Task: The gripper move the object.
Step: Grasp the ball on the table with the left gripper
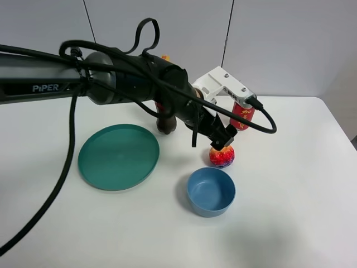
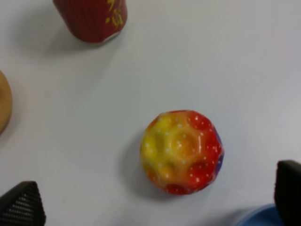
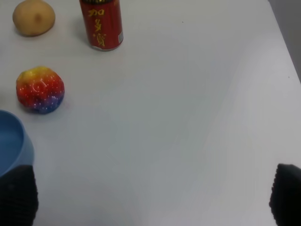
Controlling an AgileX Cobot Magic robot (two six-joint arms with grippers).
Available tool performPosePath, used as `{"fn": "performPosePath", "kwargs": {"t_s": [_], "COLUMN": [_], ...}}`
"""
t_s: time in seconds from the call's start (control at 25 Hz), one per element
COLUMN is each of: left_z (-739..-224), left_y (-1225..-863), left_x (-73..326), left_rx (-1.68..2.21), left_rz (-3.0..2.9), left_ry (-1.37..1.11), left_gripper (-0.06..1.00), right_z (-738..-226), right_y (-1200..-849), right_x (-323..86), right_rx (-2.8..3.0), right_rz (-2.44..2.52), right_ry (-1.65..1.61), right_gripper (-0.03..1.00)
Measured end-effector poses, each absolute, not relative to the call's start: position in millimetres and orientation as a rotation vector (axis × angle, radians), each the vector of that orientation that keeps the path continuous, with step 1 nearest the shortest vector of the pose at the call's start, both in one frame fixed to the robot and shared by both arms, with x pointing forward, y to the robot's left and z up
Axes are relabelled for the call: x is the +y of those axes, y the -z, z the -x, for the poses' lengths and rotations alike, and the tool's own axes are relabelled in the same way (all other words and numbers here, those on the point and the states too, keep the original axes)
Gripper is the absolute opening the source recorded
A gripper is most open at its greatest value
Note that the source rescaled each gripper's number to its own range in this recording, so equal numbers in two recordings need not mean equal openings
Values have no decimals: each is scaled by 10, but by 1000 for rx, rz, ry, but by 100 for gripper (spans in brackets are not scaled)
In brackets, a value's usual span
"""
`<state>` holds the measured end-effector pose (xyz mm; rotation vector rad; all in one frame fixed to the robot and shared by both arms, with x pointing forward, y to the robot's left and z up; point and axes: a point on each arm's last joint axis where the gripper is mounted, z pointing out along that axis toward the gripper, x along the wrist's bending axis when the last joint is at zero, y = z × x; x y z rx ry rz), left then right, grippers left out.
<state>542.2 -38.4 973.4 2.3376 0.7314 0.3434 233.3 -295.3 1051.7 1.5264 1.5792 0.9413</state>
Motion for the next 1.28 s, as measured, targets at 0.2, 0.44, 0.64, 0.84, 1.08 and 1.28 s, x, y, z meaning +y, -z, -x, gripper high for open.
{"fn": "performPosePath", "kwargs": {"t_s": [0.2, 0.44, 0.64, 0.84, 1.08, 1.28], "left_z": [-5474, -5492, -5498, -5506, -5405, -5341], "left_y": [-9516, -9285, -9155, -9147, -9151, -9164], "left_x": [-435, -461, -473, -485, -577, -650], "left_rx": [736, 766, 788, 799, 796, 804], "left_rz": [-2337, -2364, -2376, -2354, -2343, -2312], "left_ry": [-347, -318, -298, -297, -264, -241], "left_gripper": [100, 100, 100, 100, 100, 100], "right_z": [-2333, -2333, -2333, -2333, -2333, -2333], "right_y": [-10517, -10517, -10517, -10517, -10517, -10517], "right_x": [-2953, -2953, -2953, -2953, -2953, -2953], "right_rx": [1579, 1579, 1579, 1579, 1579, 1579], "right_rz": [-1526, -1526, -1526, -1526, -1526, -1526], "right_ry": [-941, -941, -941, -941, -941, -941], "right_gripper": [100, 100, 100, 100, 100, 100]}}
